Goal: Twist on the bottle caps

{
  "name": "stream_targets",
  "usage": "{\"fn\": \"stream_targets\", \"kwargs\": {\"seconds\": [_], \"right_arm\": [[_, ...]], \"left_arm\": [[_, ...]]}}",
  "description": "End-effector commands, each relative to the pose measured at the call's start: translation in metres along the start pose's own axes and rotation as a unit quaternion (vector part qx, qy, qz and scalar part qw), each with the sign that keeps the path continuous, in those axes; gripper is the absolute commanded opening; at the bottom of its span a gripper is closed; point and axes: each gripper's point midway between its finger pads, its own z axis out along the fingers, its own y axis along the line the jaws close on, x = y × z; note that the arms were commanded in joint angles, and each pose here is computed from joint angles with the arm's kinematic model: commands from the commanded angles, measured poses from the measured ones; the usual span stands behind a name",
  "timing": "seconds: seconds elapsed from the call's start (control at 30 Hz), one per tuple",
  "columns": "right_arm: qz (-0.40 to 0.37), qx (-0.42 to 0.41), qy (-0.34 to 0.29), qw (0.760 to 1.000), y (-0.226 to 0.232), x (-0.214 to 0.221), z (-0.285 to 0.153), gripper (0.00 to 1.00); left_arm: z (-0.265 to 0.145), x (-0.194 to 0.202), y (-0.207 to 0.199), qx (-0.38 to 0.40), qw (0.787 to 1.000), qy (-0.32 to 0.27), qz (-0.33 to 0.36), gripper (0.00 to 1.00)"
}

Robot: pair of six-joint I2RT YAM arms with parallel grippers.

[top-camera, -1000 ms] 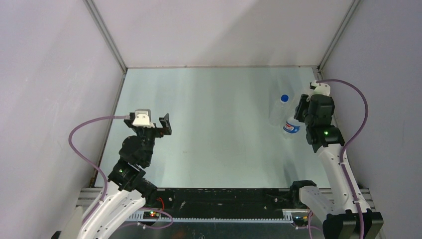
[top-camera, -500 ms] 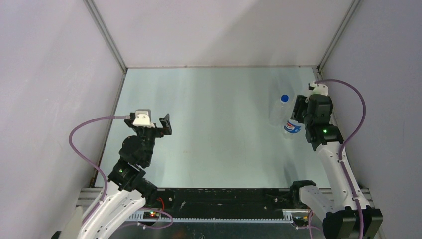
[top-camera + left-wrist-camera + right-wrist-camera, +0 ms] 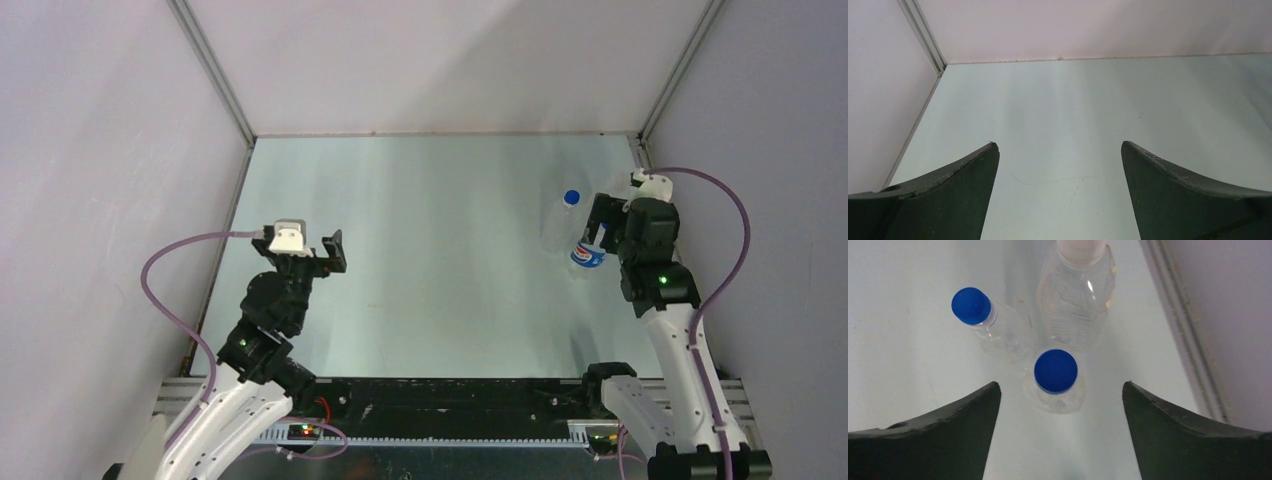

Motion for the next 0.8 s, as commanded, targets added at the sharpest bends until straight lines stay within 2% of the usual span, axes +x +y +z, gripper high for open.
{"fn": "stream_targets", "kwargs": {"seconds": [0.0, 0.13, 0.27, 0.43, 0.53, 0.63, 0.77], "right_arm": [[0.01, 0.01, -0.06, 0.998, -0.011, -0.035, -0.04, 0.98], [0.013, 0.017, -0.11, 0.994, -0.022, -0.057, -0.081, 0.99], [0.054, 0.059, -0.174, 0.981, -0.047, -0.078, -0.133, 0.99], [0.13, 0.098, -0.282, 0.945, -0.08, -0.085, -0.193, 0.99], [0.13, 0.105, -0.314, 0.935, -0.091, -0.079, -0.217, 0.99], [0.114, 0.097, -0.325, 0.934, -0.091, -0.075, -0.226, 0.99], [0.112, 0.084, -0.346, 0.928, -0.09, -0.076, -0.238, 0.99]], "left_arm": [[-0.001, -0.022, 0.0, 0.005, 1.0, -0.011, -0.006, 0.98], [-0.008, -0.045, 0.008, -0.008, 1.0, -0.021, -0.012, 0.98], [-0.02, -0.078, 0.019, -0.017, 0.999, -0.045, -0.012, 0.98], [-0.045, -0.124, 0.039, -0.032, 0.996, -0.086, -0.006, 0.98], [-0.061, -0.142, 0.051, -0.041, 0.993, -0.108, -0.005, 0.98], [-0.079, -0.156, 0.065, -0.056, 0.989, -0.133, -0.018, 0.98], [-0.093, -0.155, 0.076, -0.067, 0.986, -0.15, -0.039, 0.98]]}}
